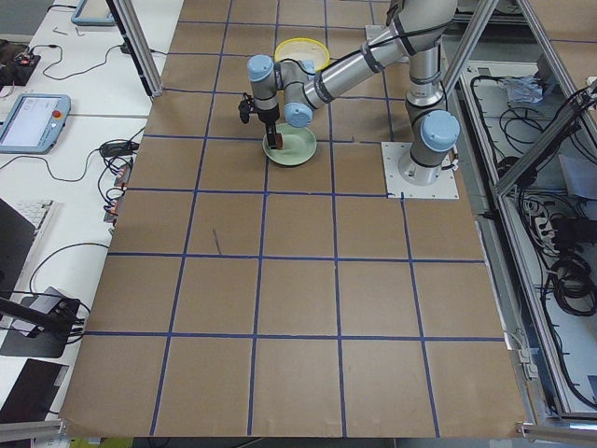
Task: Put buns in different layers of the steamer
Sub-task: 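Lower the left gripper and grasp the brown bun in the green bowl, then carry the brown bun onto the top steamer tier with the left gripper and release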
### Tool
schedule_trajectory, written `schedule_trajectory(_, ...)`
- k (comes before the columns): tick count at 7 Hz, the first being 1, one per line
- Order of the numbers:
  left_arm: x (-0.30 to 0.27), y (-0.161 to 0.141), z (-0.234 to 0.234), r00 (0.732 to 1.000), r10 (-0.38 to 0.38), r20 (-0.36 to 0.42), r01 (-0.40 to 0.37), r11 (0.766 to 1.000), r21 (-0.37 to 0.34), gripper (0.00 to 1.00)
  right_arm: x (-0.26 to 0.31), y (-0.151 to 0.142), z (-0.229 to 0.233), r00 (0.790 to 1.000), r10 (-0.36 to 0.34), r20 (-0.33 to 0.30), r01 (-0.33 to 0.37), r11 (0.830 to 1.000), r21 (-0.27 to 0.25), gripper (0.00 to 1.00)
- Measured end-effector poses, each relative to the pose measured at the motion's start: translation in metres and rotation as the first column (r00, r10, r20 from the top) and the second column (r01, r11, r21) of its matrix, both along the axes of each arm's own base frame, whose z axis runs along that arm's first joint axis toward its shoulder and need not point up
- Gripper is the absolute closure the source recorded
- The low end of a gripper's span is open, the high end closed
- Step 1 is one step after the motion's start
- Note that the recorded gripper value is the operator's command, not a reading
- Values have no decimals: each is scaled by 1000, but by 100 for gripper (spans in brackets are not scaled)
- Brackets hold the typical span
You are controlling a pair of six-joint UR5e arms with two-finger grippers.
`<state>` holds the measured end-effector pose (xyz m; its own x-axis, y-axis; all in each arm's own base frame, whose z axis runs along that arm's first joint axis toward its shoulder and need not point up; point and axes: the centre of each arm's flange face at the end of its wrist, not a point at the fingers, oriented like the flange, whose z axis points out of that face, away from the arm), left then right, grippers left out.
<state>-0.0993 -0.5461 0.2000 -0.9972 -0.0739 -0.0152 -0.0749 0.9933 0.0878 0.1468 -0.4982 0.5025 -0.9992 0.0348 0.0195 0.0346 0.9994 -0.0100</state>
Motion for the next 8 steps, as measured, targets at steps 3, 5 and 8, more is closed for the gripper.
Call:
schedule_trajectory(3,0,0,0,1000,2,-5,-2,1000,-3,90,0,0,0,1000,9,-1,-9,1000,1,2)
schedule_trajectory(5,-1,-6,17,1000,2,0,-2,999,-41,90,0,0,0,1000,10,-1,-10,1000,1,2)
schedule_trajectory(8,-28,-7,85,997,72,-38,-76,991,-111,90,0,0,0,1000,10,0,-10,1000,0,2)
